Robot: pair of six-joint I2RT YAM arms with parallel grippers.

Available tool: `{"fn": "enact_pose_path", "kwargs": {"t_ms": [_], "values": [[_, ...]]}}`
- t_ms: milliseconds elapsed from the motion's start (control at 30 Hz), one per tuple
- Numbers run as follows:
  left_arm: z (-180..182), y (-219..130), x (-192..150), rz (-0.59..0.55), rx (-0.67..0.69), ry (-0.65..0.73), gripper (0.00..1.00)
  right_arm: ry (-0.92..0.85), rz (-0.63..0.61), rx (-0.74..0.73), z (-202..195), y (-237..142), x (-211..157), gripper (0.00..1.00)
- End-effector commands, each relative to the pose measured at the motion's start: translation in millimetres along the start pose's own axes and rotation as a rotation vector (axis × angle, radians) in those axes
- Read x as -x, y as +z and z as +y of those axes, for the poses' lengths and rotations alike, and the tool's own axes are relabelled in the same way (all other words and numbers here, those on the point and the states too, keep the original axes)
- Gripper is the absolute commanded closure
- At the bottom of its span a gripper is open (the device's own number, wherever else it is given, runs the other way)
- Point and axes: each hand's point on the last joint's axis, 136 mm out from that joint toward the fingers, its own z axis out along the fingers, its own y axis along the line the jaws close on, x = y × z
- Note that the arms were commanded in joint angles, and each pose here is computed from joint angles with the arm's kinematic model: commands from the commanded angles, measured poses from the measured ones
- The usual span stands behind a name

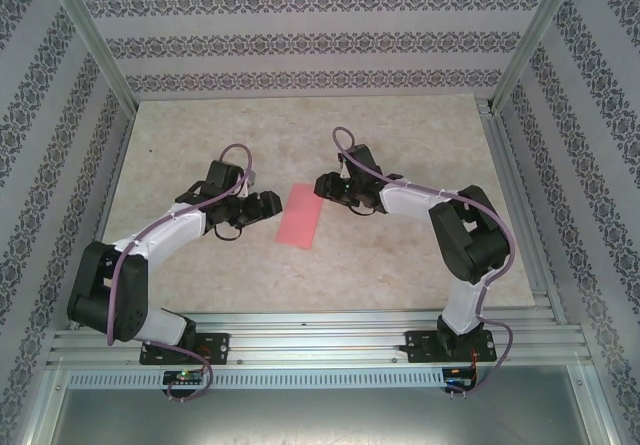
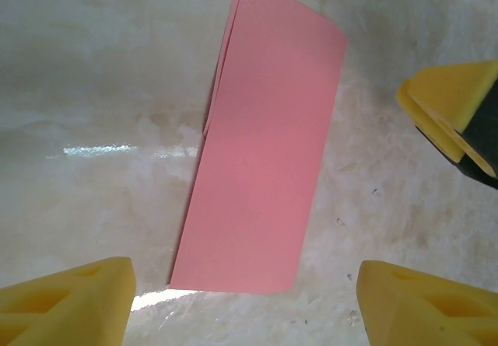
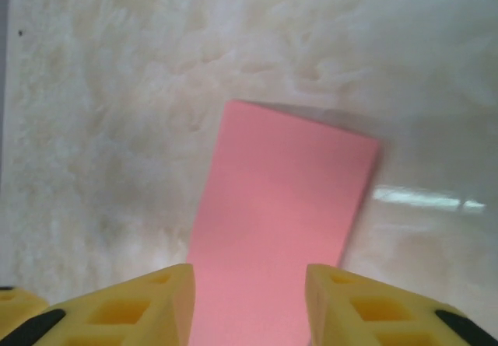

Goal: Fold a paper plane with a square sheet of paper (fold left side to right side)
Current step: Rotate the paper at the center of the table, then third fold the triangle at the center of the table.

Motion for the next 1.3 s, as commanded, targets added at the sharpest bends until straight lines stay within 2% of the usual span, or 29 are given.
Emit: {"fn": "enact_pose_path", "kwargs": {"t_ms": [0,300,500,833,1000,1267], "values": [[-1.6,8.6,6.3,-0.007,-0.054,-0.021,0.24,-0.014,0.049,0.065,16.2,12.9,-17.9,0.61],[7.4,34.7,-0.7,0.062,-0.077,-0.06,0.24,-0.054,0.066,-0.068,-13.6,36.1,-15.8,0.64],[12.6,51.8,-4.0,0.109,-0.081,-0.082,0.26,-0.051,0.082,-0.105,-28.4,39.7,-17.9,0.64],[2.8,72.1,-5.5,0.163,-0.126,-0.089,0.31,-0.038,0.09,-0.09,-34.1,36.9,-19.2,0.65],[-4.6,80.4,-7.0,0.186,-0.135,-0.081,0.37,-0.034,0.096,-0.083,-36.1,37.6,-21.2,0.66],[-16.3,87.8,-9.5,0.207,-0.146,-0.064,0.39,-0.023,0.094,-0.071,-38.0,37.5,-22.1,0.66]]}}
